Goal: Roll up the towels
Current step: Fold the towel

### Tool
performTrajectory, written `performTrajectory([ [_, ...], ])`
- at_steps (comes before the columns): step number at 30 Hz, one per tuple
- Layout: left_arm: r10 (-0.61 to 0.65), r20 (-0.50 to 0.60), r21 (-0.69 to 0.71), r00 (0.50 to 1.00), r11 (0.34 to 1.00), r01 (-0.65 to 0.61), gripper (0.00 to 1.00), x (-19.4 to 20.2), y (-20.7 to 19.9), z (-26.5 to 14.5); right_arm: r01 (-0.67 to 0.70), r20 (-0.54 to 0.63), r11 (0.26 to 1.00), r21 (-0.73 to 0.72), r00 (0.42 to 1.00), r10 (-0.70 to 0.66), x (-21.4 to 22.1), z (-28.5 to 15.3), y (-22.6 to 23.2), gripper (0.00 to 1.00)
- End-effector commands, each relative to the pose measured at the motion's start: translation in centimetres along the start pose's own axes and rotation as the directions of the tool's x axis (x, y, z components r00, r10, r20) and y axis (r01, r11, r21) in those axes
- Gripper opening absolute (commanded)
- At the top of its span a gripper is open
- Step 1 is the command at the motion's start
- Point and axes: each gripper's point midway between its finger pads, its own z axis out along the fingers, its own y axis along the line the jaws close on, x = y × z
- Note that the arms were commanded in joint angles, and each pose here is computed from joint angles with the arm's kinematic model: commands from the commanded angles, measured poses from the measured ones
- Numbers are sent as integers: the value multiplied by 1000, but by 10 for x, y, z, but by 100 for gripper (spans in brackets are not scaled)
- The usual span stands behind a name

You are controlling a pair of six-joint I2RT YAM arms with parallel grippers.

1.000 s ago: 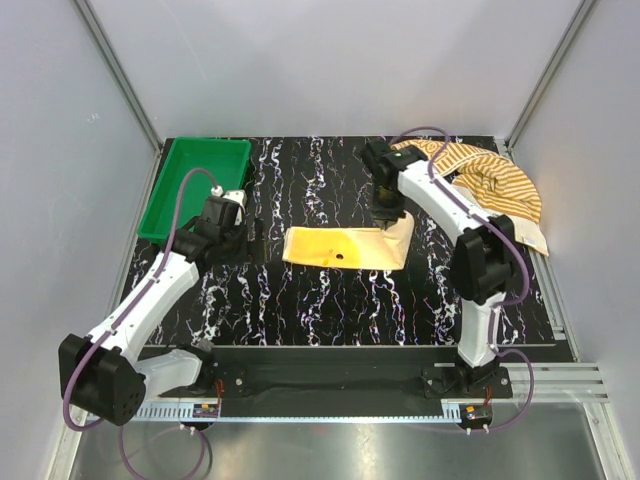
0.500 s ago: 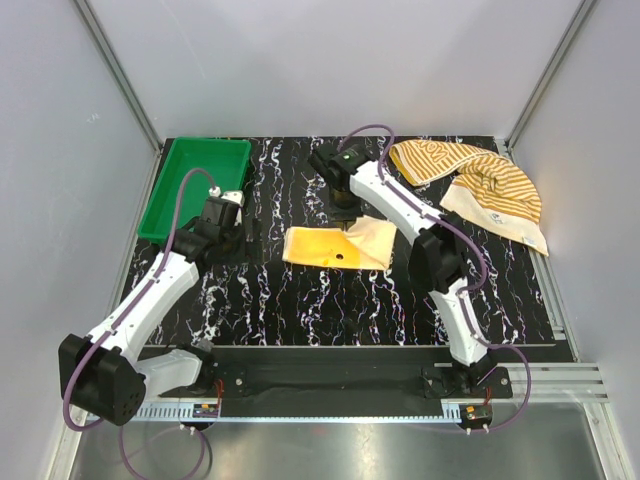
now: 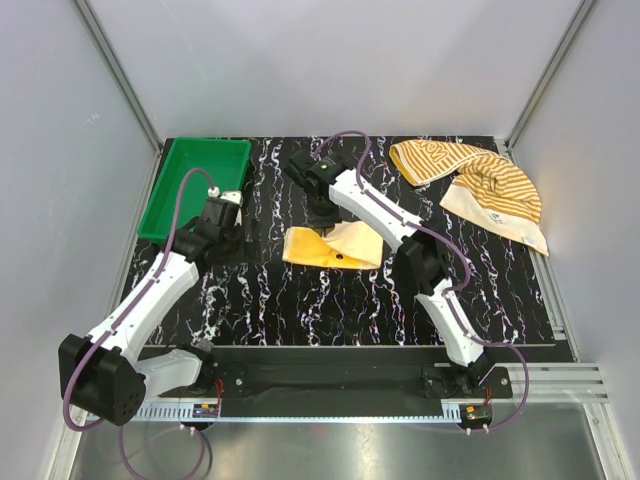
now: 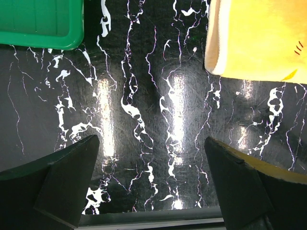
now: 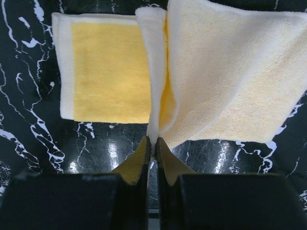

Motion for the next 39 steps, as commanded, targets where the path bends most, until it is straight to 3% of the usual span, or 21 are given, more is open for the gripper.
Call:
performTrajectory([
  [1,-10,49,-15,999,1000,11,99,-10,3,-4,-4,10,999,-49,1000,4,4,-9,23,0],
  [33,-15,51,-44,999,999,17,99,-10,8,-4,14,-38,979,-203,999,-22,35,27,99,1],
  [36,-14,44,-48,999,999,16,99,-9,9,-2,11,-32,978,-207,999,-19,36,34,101,15],
  [37,-13,43,-50,999,999,16,99,-9,9,-2,6,-26,976,-216,1000,-12,34,36,104,26],
  [39,-13,42,-52,999,999,15,99,-9,9,-2,3,-22,976,-218,1000,-8,34,41,105,38],
])
